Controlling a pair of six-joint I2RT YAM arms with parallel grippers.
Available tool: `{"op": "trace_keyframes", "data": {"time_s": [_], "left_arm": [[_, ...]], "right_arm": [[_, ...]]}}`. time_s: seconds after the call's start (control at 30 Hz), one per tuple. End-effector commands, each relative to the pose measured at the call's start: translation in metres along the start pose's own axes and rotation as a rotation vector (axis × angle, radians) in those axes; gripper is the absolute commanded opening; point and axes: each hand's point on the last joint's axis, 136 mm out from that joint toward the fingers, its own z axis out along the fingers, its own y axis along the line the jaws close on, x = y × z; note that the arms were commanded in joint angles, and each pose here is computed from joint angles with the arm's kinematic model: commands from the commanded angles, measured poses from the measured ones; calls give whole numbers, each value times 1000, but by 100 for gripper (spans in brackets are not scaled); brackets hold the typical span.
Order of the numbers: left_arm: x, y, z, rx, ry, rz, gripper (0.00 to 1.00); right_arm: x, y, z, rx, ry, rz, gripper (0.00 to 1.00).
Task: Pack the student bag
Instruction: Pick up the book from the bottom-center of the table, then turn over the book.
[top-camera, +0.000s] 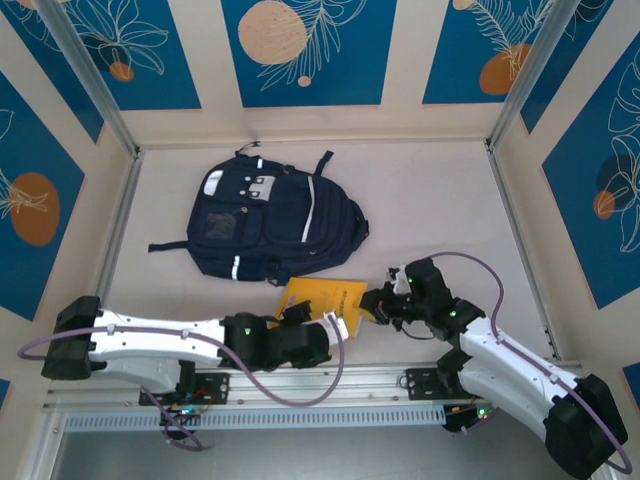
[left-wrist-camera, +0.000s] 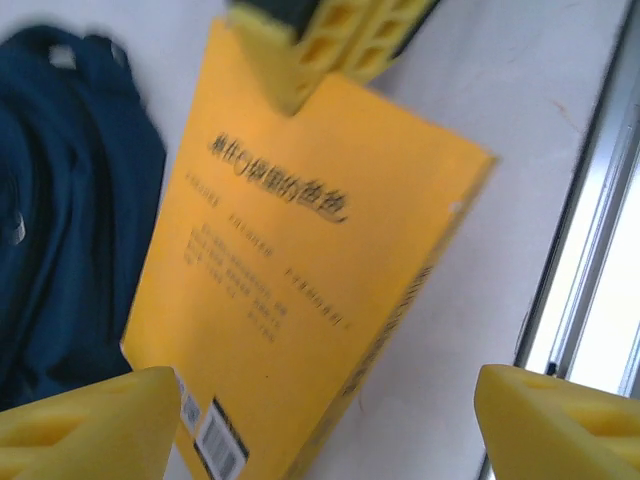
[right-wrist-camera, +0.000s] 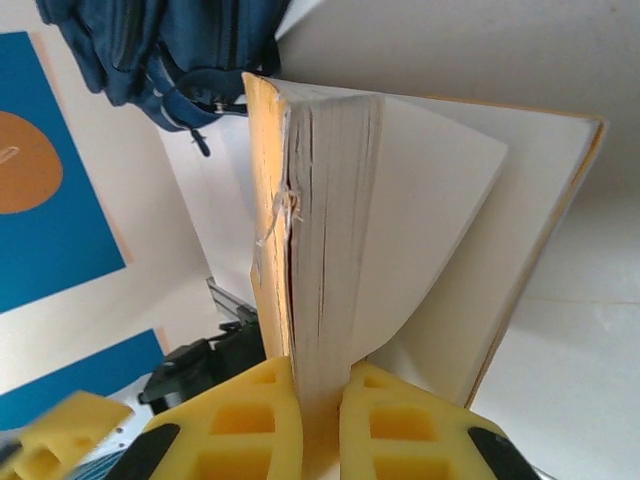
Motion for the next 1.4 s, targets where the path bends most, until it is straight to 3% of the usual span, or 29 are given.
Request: {"op": "trace_keyframes", "data": {"time_s": [0.0, 0.33, 0.53, 0.63, 0.83, 0.9, 1.0, 1.07, 1.23, 1.37], "left_arm": [[-18, 10, 0, -103, -121, 168, 78], [-21, 10, 29, -219, -164, 264, 76], [-17, 16, 44, -328, -156, 305, 65], [-14, 20, 45, -365, -155, 296, 49], [-11, 36, 43, -409, -150, 259, 0], [-12, 36, 41, -385, -154, 243, 0], [-13, 38, 33, -365, -174, 205, 0], [-14, 43, 24, -366, -198, 166, 0], [-14, 61, -2, -368, -277, 7, 0], [-12, 72, -21, -343, -335, -139, 0]], "right_arm": [[2, 19, -6, -95, 15, 10, 0], [5, 26, -12, -189, 26, 66, 0], [5, 30, -16, -214, 23, 80, 0], [5, 31, -18, -230, 21, 87, 0], [7, 31, -18, -246, 26, 98, 0], [7, 32, -19, -250, 20, 90, 12], [4, 31, -27, -213, -24, 51, 42], [0, 27, -37, -164, -87, 3, 52], [-7, 21, -66, -107, -250, -125, 65], [-3, 26, -67, -168, -242, -175, 68]]}}
